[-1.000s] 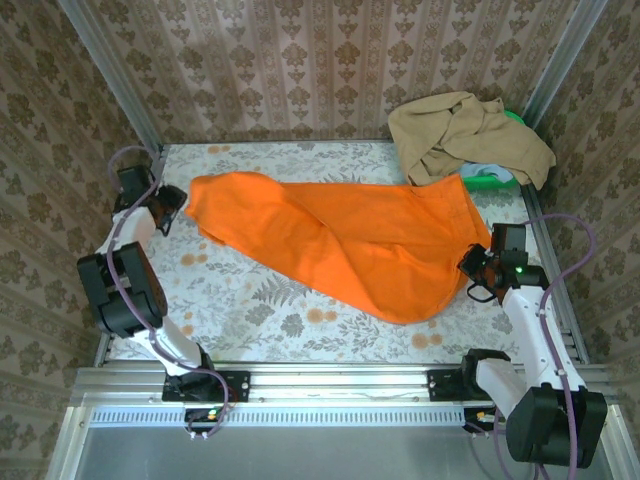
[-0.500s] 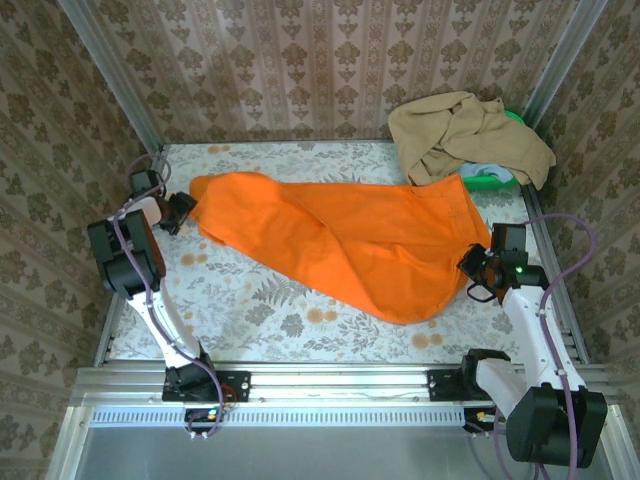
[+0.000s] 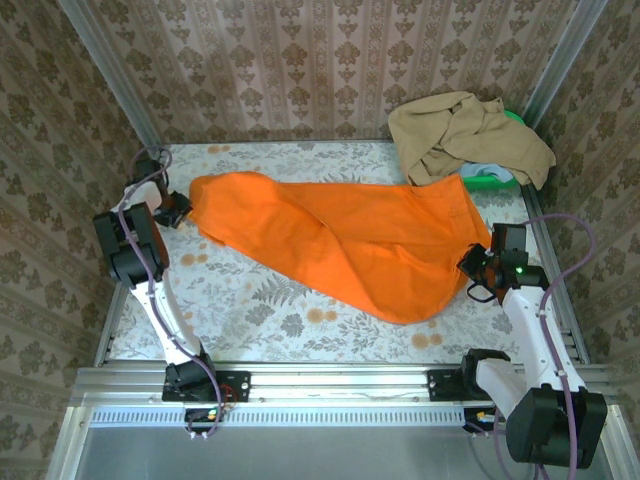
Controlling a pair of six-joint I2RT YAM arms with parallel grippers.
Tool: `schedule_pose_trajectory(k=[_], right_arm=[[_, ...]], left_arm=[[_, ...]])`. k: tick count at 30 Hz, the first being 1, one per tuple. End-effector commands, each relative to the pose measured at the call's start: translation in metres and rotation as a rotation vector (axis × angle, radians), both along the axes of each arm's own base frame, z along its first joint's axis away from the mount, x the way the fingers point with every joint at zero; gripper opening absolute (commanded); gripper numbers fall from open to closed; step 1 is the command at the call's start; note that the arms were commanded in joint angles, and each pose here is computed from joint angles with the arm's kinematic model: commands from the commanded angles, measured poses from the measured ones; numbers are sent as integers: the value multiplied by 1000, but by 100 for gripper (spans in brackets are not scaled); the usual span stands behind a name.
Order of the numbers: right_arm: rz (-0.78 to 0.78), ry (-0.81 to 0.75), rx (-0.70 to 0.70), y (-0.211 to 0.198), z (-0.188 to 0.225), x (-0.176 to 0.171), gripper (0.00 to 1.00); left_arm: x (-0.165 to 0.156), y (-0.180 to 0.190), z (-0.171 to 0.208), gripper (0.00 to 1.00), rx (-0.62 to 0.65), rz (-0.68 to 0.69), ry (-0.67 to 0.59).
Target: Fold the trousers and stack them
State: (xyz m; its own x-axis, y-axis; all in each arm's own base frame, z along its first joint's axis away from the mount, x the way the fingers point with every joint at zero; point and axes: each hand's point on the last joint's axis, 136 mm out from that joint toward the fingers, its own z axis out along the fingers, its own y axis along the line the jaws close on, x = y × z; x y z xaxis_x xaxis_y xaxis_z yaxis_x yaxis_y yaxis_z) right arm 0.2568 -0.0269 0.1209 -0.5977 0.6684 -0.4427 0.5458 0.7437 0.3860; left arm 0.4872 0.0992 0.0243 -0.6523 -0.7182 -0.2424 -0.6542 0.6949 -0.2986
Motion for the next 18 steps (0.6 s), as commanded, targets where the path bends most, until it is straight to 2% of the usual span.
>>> schedule_pose_trajectory(k=[1, 7, 13, 18], right_arm=[[9, -38, -21, -2, 12, 2, 10], [4, -50, -19, -3, 15, 1, 9], [8, -57, -13, -2, 17, 2, 9], [-5, -60, -11, -3, 19, 2, 6]], left_arm=[[20, -22, -26, 26, -14, -71, -15], [21, -24, -24, 0, -4, -89, -11], [12, -24, -3, 0, -7, -93, -79], [-2, -37, 68, 0, -7, -112, -211]])
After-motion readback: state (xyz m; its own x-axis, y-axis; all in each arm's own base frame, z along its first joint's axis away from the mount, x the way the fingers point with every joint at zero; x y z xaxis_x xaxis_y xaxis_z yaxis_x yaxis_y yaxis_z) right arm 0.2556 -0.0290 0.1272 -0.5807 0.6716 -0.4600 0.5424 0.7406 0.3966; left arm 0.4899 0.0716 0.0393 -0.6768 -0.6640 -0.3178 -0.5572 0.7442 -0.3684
